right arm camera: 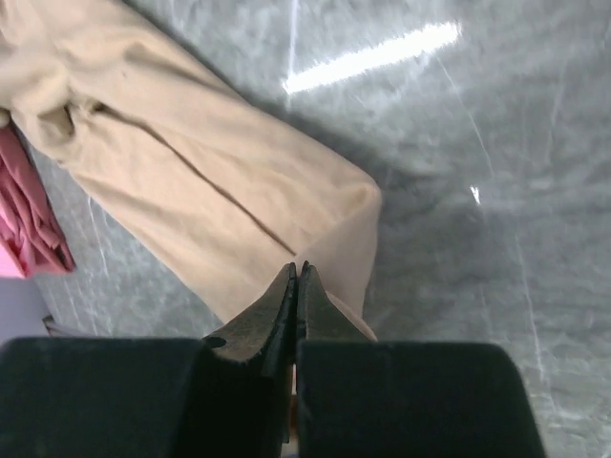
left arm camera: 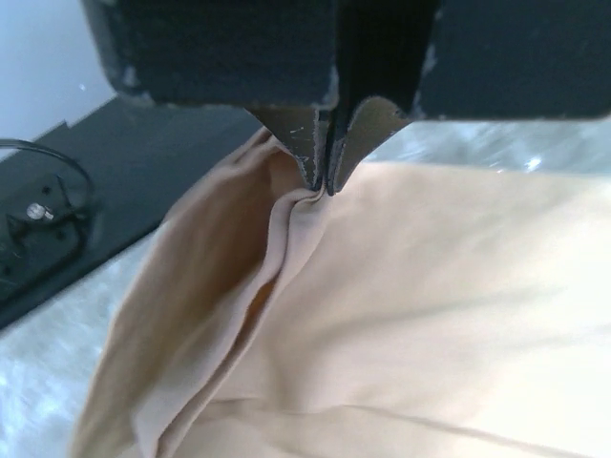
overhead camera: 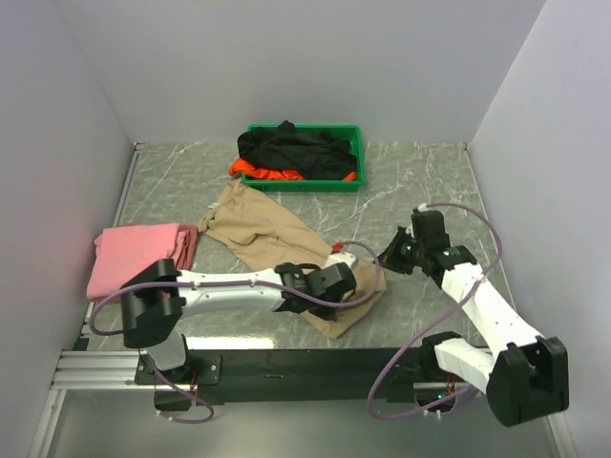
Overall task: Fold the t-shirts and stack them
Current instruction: Fold the tshirt
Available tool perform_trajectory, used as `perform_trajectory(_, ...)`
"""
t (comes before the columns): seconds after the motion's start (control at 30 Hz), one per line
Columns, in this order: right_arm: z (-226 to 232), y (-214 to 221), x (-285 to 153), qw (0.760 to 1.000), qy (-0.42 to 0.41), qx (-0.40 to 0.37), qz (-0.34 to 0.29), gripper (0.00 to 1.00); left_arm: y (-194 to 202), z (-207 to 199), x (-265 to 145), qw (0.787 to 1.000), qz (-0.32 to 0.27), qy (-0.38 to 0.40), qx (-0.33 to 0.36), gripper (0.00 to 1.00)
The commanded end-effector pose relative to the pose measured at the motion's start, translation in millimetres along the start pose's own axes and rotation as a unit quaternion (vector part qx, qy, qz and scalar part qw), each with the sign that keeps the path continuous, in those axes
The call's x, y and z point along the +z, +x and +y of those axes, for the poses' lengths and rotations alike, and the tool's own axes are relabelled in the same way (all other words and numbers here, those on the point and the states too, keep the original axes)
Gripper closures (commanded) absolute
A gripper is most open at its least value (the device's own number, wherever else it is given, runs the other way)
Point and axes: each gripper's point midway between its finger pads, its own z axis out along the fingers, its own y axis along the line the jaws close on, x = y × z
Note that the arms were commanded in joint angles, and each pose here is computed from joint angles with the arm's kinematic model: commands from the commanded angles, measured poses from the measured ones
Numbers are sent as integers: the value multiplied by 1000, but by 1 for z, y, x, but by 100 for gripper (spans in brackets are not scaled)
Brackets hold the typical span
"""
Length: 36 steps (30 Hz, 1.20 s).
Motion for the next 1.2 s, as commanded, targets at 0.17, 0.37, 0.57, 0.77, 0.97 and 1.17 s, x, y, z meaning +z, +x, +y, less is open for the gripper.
perform_trajectory(0.17,78,-38,13,998,-44,-36,-34,100,-32,87,-31,988,-65,-88,-105,99)
perform_trajectory(0.37,121,-48,50,997,-48,-63,-9,100,-45,133,-37,976,-87,-124,-158,100)
perform_trajectory(0.57,157,-62,79,995,-49,-86,3,100,-48,179,-41,959,-99,-178,-198,99)
perform_trajectory(0.77,174,-69,107,995,-30,-99,18,100,-53,211,-48,947,-123,-190,-228,99)
perform_trajectory(0.97,179,-64,134,994,-14,-104,42,100,-50,230,-41,946,-117,-193,-233,99)
perform_trajectory(1.17,187,-62,161,992,-16,-110,63,95,-45,263,-35,924,-100,-240,-279,99)
